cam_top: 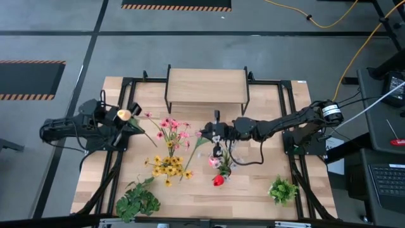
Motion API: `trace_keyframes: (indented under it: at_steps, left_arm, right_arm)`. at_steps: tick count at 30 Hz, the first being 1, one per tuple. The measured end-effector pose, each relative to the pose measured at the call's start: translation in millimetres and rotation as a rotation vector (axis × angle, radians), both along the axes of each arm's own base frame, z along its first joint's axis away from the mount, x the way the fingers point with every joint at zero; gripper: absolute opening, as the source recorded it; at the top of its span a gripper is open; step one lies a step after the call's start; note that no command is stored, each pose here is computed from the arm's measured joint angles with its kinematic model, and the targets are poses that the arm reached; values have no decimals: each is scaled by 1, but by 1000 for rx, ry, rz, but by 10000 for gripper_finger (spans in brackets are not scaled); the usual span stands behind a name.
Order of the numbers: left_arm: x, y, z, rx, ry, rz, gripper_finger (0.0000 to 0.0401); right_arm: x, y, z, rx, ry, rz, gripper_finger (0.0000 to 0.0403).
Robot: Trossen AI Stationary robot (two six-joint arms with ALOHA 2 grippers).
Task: Pick and place flowers into a vace then onto a shelf
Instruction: Put the white tulip into the transparent vase
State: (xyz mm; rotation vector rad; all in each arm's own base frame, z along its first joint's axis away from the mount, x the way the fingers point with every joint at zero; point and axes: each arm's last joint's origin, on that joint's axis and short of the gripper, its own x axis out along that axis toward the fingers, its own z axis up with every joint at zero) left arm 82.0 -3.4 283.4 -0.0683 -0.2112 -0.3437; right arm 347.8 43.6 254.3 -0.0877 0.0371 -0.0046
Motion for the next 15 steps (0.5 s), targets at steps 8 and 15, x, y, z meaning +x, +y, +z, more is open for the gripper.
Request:
trace_keyframes:
  at_steps: [8,15]
  left_arm:
    - [20,-8,-3,24,29,-40,3]
    - [29,-19,-4,46,33,6,3]
  right_arm:
    - [0,-1,0,-1,0,-24,5]
    - [0,-1,0,-2,-1,-37,5]
